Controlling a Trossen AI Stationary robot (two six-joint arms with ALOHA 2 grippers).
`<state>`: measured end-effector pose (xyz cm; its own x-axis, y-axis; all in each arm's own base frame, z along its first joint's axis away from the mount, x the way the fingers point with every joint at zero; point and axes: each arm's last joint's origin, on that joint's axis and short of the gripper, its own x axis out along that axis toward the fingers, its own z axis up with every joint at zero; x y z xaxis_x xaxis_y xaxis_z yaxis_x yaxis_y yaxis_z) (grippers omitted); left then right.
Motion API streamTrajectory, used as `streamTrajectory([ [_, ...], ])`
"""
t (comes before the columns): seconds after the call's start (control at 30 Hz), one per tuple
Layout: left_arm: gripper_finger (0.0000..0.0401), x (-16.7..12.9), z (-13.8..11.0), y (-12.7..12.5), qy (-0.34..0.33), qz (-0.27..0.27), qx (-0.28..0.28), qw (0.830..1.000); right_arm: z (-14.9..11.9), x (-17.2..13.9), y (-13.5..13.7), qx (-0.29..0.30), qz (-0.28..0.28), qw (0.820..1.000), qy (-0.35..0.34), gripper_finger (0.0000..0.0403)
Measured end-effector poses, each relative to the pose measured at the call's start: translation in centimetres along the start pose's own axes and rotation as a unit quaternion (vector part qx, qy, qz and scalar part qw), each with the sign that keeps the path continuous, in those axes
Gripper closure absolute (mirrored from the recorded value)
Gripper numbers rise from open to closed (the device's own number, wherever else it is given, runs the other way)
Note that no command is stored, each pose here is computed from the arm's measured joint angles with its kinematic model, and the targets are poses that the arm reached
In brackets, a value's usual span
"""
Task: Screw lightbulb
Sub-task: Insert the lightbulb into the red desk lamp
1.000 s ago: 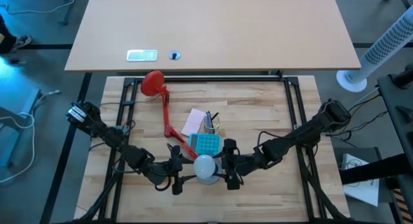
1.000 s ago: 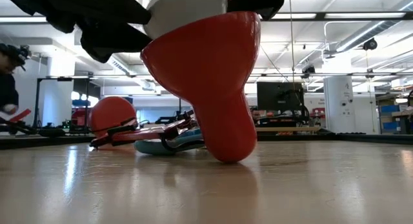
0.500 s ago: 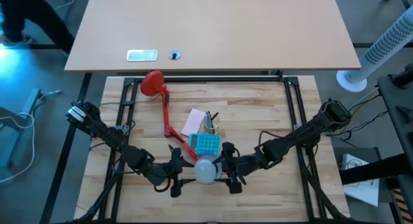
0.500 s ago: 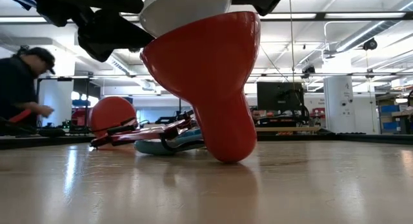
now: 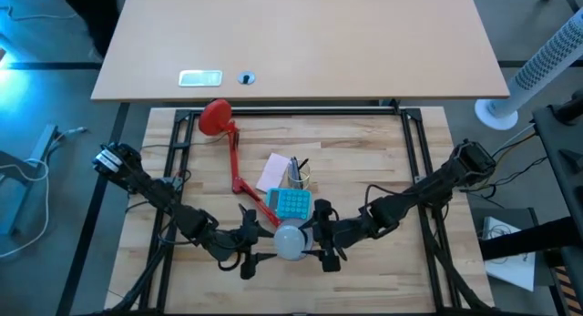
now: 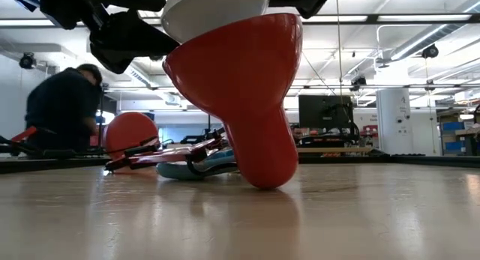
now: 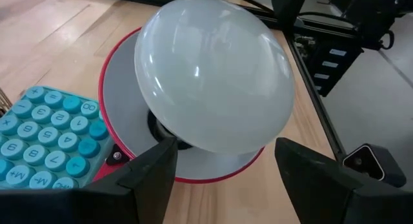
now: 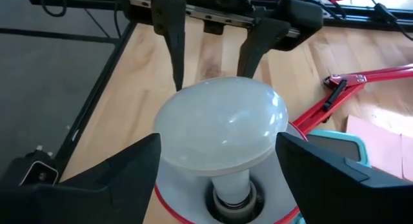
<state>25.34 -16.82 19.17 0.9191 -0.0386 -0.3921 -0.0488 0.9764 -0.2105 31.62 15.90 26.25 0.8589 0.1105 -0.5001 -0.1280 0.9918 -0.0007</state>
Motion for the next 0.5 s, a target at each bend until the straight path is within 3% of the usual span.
streamTrajectory([
  [0.33, 0.0149, 0.0, 0.0, 0.1, -0.004, 0.010, 0.023, 1.000, 0.6, 0.2, -1.2, 0.076, -0.012, 0.997, -0.017, 0.0103],
  [0.5, 0.0149, 0.0, 0.0, 0.1, -0.004, 0.011, 0.031, 0.999, 1.3, -1.0, -1.3, 0.058, -0.008, 0.998, -0.029, 0.0138],
])
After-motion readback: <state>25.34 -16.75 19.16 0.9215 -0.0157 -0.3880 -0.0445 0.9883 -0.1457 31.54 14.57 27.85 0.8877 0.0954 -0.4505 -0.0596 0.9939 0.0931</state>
